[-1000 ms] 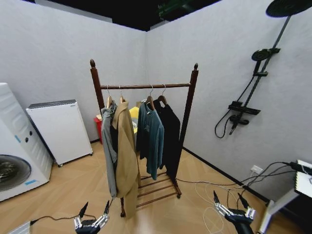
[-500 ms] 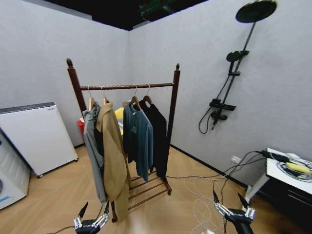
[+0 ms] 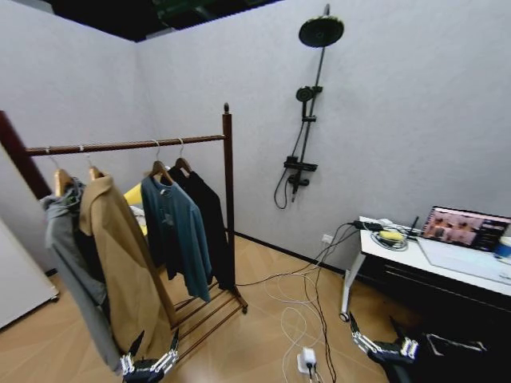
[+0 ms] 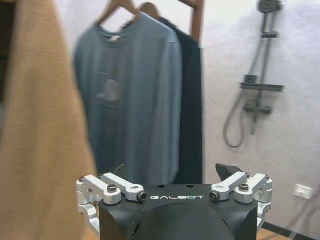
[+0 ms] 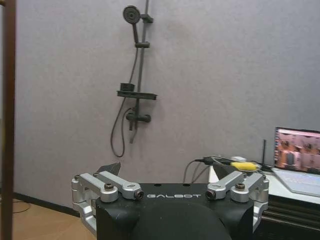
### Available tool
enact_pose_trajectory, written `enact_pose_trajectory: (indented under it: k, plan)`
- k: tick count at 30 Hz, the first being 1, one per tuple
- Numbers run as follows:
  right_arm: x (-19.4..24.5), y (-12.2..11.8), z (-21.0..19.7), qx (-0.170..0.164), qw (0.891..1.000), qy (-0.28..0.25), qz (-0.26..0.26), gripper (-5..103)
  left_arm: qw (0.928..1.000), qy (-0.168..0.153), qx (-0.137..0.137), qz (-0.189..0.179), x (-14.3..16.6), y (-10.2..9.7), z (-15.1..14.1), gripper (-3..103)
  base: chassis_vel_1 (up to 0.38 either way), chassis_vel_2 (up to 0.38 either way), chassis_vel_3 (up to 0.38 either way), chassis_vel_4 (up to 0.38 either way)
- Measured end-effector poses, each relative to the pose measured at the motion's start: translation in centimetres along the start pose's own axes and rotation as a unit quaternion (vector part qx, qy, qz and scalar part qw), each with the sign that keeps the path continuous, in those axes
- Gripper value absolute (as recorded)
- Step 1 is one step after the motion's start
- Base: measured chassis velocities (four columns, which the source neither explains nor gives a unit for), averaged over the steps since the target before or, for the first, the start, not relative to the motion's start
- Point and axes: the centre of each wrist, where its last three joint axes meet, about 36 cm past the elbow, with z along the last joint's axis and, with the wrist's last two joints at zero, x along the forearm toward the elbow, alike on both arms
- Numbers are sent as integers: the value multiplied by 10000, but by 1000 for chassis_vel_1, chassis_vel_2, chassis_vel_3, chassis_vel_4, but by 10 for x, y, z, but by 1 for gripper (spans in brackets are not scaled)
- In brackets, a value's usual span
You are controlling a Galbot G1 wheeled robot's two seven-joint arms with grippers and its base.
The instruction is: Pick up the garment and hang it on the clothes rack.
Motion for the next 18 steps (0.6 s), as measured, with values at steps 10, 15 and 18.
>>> enact_pose_trajectory:
  k: [10,15,18]
  plan:
    - [0,0,0,0,10000,1,0,100,10000,0,0,0,0,0,0,100,-132,-130,-129,-128]
    - [0,0,0,0,10000,1,0,100,10000,0,0,0,0,0,0,100,-120,-118,-132,-134]
    - [0,0,0,0,10000,1,0,100,10000,0,0,0,0,0,0,100,-124,-138,-142,-131]
